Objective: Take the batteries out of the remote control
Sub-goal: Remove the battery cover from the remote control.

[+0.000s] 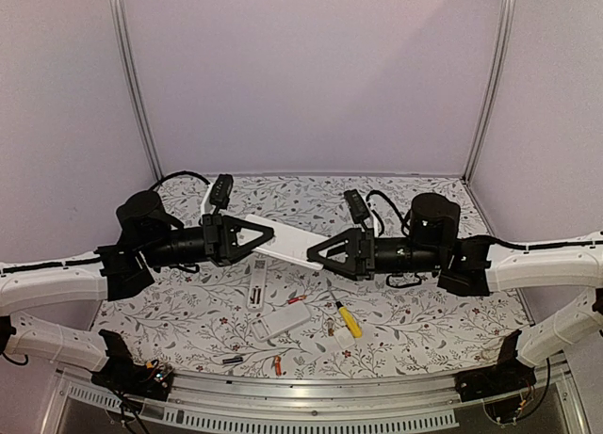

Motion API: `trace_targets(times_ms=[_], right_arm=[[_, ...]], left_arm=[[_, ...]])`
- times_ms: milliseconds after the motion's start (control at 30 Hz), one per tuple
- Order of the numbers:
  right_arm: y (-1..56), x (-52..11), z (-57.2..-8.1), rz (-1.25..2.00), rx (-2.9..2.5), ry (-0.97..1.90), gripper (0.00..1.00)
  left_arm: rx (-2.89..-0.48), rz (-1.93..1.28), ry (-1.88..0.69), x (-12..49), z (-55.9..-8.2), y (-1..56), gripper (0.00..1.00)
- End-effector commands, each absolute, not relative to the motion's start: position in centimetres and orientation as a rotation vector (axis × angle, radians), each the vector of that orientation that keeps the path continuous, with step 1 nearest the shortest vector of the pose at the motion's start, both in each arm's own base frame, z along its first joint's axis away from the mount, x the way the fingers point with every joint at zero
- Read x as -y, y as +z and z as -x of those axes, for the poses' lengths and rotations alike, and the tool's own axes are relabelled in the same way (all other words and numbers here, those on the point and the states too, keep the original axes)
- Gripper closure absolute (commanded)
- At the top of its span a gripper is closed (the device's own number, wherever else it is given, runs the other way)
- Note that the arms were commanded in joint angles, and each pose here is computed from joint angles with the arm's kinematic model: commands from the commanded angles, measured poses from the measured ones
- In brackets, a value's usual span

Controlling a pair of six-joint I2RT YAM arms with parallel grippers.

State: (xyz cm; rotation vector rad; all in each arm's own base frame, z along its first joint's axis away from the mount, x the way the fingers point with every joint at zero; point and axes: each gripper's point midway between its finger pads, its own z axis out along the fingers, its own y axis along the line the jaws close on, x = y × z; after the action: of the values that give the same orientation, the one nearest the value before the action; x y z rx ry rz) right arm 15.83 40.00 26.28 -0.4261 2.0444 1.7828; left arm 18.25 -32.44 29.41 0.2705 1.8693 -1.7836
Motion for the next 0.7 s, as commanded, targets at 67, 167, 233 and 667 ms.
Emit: trace_targets(times_ms=[67,167,233,667], right_arm=[[27.3,-40.9,-16.6,0.417,-2.018,1.768,0.48],[27.0,-41.1,-16.6,0.421,-2.028,1.770,0.54],[26.8,-41.2,-16.6,0.423,-2.036,1.771,0.63],[23.4,-39.0,-16.8,0.289,-2.135,1.720,0.84]], left_arm=[[-1.818,-0.297,-1.806,32.3,-18.0,30.4,1.00],[-1.820,-0.301,-1.809,32.3,-17.9,30.4,1.00],[-1.820,-0.301,-1.811,32.3,-17.9,30.4,1.00],[-1.808,-0.295,-1.800,31.7,-18.0,30.8,1.00]])
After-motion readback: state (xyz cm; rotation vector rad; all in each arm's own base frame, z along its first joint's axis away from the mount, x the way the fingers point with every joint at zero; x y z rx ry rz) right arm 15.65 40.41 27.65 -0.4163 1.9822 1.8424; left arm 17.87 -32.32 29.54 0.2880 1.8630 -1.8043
